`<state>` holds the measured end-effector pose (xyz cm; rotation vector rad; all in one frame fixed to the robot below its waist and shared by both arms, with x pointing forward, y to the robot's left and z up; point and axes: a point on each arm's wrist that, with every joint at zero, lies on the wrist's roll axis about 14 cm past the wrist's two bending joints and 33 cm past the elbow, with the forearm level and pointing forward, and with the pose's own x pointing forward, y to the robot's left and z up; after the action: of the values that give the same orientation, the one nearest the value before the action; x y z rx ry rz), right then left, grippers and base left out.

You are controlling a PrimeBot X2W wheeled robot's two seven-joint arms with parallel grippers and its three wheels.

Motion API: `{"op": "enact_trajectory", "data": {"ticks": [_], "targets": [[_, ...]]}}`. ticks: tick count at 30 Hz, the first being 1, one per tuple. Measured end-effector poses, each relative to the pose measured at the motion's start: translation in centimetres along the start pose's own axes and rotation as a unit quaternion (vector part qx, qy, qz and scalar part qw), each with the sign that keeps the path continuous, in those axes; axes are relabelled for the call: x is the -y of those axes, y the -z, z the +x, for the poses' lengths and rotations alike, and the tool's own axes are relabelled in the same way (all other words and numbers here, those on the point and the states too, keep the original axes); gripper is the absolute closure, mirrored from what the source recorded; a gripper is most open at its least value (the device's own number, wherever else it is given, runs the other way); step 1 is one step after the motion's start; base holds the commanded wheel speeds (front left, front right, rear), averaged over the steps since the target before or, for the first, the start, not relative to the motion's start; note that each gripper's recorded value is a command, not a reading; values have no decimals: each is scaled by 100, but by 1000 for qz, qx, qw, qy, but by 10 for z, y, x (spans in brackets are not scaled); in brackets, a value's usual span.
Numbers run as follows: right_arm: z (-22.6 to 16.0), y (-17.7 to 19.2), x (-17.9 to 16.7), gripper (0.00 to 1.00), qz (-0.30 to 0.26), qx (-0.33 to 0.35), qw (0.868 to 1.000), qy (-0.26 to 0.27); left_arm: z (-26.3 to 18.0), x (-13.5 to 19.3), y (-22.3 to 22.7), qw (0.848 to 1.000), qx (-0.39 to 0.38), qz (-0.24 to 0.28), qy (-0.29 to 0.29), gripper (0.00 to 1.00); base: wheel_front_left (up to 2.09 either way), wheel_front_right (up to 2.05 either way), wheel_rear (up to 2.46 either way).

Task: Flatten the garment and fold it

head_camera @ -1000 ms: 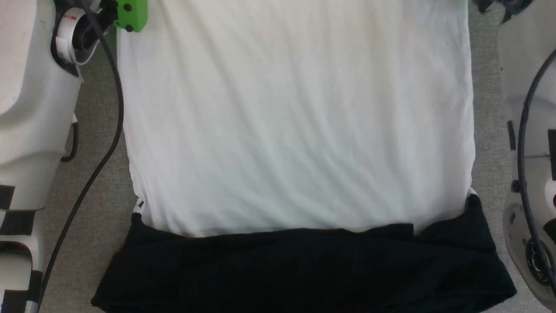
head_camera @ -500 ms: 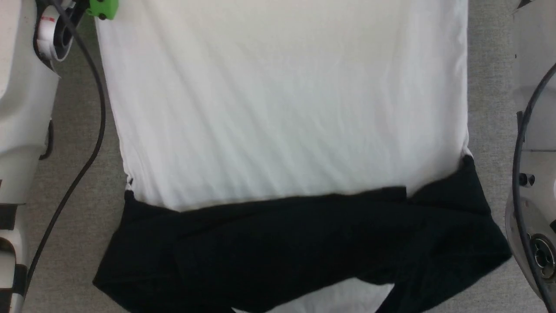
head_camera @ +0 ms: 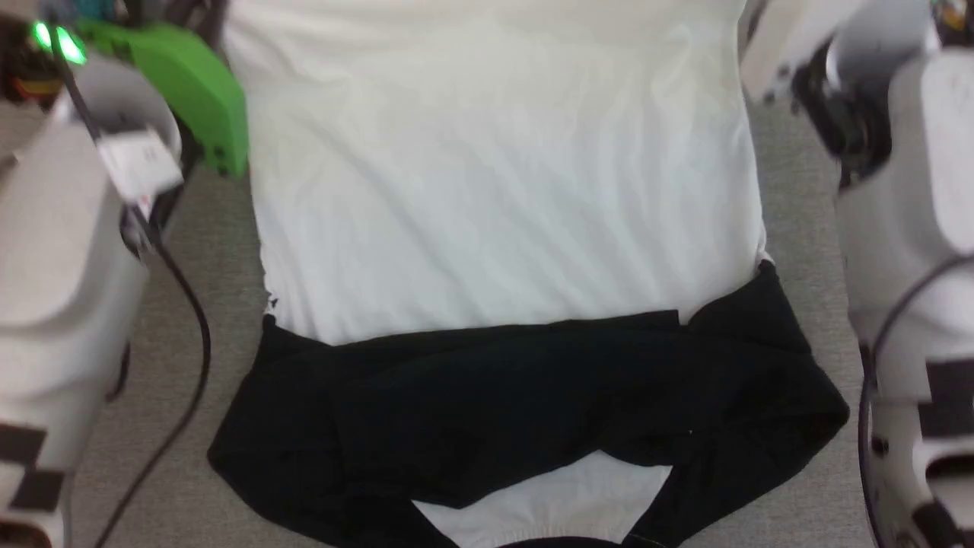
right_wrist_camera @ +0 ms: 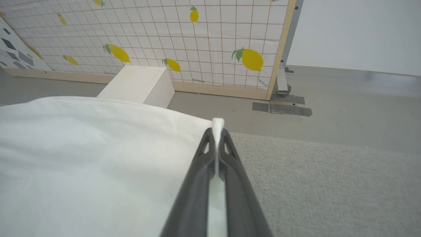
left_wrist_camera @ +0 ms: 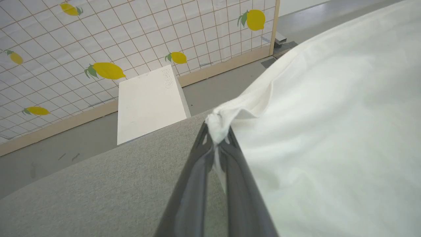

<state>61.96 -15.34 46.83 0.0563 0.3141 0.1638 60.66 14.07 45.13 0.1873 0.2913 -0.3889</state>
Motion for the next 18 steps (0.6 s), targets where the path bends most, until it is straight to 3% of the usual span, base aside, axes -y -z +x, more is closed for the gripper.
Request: {"op": "enact_trajectory", "data": {"ticks": [8,18], "targets": [[-92,13,5,100,10,5,1000,0,-87,41,4,999,16,-20,25,100,0,0,0],[-200,52,11,100,53,-46,997,41,-190,80,36,994,-1,-107,-7,100,0,0,0]]}}
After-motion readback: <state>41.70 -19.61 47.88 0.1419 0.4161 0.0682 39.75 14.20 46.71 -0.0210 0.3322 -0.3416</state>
